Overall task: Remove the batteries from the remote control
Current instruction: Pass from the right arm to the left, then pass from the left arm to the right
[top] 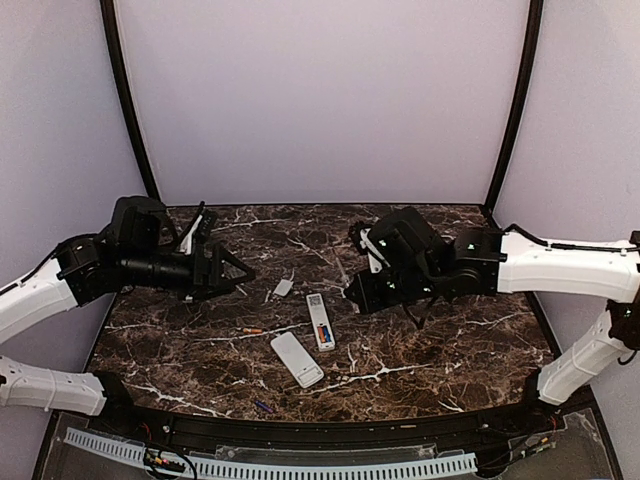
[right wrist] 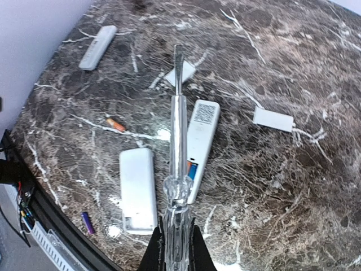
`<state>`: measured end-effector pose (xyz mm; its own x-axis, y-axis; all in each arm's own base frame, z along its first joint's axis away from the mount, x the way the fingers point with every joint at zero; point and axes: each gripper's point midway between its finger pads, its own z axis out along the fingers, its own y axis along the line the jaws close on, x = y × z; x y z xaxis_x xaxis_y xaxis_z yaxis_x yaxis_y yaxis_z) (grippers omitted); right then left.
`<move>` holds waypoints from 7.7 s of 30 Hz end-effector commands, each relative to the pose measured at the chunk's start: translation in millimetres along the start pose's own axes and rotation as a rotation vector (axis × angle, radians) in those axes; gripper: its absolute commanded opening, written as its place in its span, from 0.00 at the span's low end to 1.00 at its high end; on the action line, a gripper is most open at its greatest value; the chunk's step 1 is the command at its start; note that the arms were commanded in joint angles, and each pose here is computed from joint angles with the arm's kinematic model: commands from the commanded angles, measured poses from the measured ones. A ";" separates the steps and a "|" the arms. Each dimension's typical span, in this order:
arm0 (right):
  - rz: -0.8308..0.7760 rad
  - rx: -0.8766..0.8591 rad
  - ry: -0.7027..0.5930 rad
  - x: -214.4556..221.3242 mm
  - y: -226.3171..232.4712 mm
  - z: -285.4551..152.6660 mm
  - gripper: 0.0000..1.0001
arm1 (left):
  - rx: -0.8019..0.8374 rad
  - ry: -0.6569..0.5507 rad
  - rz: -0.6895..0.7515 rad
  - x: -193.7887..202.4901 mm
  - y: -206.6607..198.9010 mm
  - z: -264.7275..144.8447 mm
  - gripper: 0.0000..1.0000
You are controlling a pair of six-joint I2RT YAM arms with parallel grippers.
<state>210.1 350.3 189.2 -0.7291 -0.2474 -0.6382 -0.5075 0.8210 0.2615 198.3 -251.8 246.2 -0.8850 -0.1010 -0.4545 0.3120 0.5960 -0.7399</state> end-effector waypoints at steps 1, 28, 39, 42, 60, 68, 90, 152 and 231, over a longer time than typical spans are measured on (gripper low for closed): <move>-0.176 -0.162 -0.081 -4.6 41.1 -17.7 0.00 | 0.067 -0.022 0.030 -9.0 -40.1 8.7 0.80; -0.329 -0.256 -0.159 -18.7 102.6 -28.7 0.00 | 0.163 -0.052 -0.172 -13.4 -53.4 55.0 0.66; -0.377 -0.236 -0.111 -8.9 115.4 -12.4 0.00 | 0.117 -0.056 -0.169 -17.4 -49.5 57.9 0.36; -0.378 -0.221 -0.107 -8.6 113.4 -10.6 0.00 | 0.113 -0.058 -0.173 -16.4 -48.6 56.1 0.32; -0.358 -0.189 -0.105 -9.8 107.7 -10.5 0.00 | 0.089 -0.009 -0.198 -3.7 -38.8 60.1 0.22; -0.355 -0.188 -0.109 -11.0 107.6 -10.9 0.00 | 0.078 0.015 -0.204 1.3 -34.4 64.9 0.14; 0.071 -0.337 -0.338 -53.8 91.1 -74.7 0.76 | 0.303 -0.237 -0.163 -36.8 -72.5 21.7 0.00; 0.339 -0.847 -0.447 -104.8 130.6 -114.3 0.26 | 0.671 -0.383 -0.005 -53.3 -134.4 -25.6 0.00; 0.343 -0.907 -0.359 -87.5 127.3 -110.9 0.17 | 0.695 -0.427 0.050 -64.0 -142.1 -16.8 0.00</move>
<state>159.4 419.4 355.8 -0.7994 0.2068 -0.5641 -0.5536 0.1114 0.8253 207.5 -320.2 378.2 -0.7224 -0.4473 -0.5274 0.5850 0.0114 -0.8110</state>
